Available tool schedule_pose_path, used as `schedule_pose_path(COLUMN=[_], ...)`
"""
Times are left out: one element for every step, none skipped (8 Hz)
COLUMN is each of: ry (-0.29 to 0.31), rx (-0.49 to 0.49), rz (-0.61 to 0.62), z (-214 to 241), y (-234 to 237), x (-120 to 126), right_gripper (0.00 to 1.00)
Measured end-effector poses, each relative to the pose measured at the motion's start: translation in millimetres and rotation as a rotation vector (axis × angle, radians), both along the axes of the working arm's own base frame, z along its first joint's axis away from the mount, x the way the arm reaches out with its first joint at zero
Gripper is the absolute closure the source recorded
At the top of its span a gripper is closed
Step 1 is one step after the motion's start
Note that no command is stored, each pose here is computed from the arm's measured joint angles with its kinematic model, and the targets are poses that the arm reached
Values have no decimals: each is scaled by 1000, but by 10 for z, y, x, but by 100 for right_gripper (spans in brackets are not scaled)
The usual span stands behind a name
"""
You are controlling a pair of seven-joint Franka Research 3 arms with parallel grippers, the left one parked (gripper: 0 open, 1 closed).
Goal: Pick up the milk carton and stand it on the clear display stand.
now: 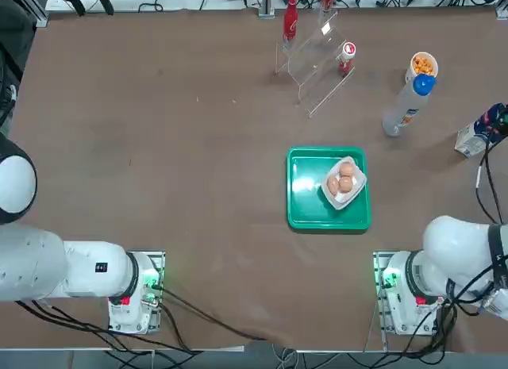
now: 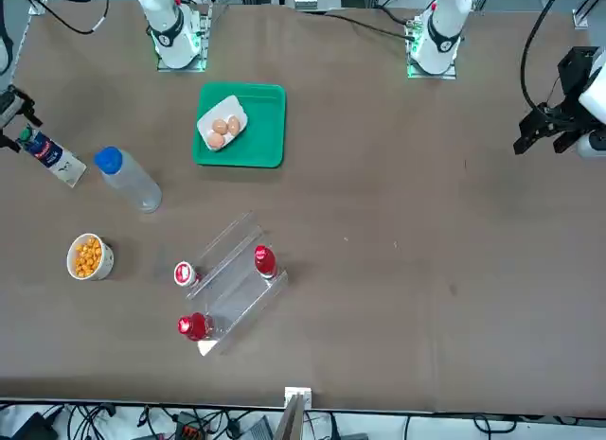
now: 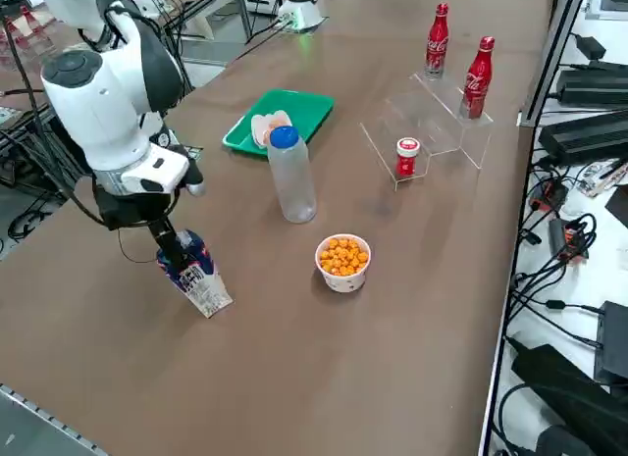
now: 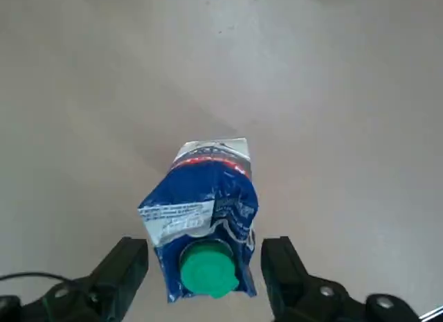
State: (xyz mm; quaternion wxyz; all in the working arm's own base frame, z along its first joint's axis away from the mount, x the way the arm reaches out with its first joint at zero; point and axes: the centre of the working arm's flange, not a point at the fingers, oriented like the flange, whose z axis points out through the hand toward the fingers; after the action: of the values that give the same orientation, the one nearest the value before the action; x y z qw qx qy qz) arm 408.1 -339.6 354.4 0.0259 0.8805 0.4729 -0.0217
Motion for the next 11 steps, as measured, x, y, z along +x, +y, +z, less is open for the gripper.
schedule_pose_path(ry=[3, 8, 13, 15, 15, 15, 15, 13, 9, -1, -4], rx=[2, 6, 10, 11, 11, 11, 12, 11, 8, 1, -3], rz=[3, 5, 7, 9, 9, 10, 8, 7, 8, 5, -2], z=[-55, -109, -160, -188, -201, -209, -213, -207, -188, -129, 0], y=[3, 6, 9, 11, 12, 11, 11, 12, 22, 20, 6], x=[16, 26, 35, 42, 46, 48, 49, 56, 81, 127, 190], right_gripper=[0, 0, 1, 2, 13, 18, 37, 51, 56, 57, 57])
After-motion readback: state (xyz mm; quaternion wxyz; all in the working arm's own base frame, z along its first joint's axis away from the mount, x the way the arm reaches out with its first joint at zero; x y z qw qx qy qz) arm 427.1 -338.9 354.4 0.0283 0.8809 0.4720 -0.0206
